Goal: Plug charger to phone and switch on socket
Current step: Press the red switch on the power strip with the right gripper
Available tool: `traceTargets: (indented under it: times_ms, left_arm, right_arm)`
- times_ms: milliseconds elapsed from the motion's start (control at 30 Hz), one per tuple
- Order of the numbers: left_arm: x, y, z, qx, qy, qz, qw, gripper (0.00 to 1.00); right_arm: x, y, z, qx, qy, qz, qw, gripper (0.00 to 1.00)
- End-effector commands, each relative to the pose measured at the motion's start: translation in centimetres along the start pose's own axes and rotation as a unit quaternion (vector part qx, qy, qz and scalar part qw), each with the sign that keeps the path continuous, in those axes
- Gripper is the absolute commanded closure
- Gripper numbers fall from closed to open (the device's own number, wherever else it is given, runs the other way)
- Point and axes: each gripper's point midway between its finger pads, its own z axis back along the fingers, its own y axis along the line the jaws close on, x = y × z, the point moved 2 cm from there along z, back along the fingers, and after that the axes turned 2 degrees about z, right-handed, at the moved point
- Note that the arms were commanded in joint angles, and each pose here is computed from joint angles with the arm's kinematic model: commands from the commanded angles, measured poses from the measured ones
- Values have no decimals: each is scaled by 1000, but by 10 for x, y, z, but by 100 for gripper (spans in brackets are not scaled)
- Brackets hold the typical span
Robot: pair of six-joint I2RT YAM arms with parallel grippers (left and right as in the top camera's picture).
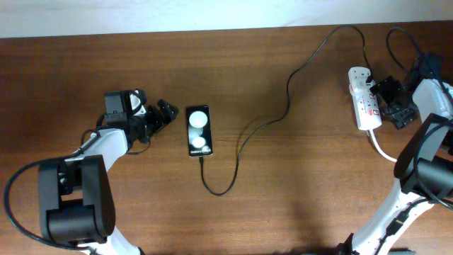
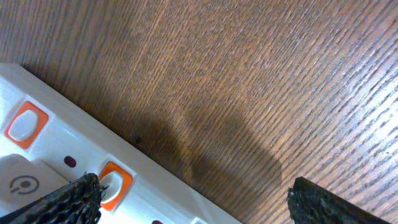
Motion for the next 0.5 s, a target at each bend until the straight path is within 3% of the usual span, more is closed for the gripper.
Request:
traceTargets:
  times_ms: [0, 467]
  left_arm:
    - [-14, 22, -8, 34, 17, 15, 999, 1]
    - [-14, 22, -8, 34, 17, 15, 999, 1]
  right_arm:
    - [-25, 8, -15, 13, 50, 17, 999, 1]
    - [-32, -1, -19, -11, 63, 15, 998, 1]
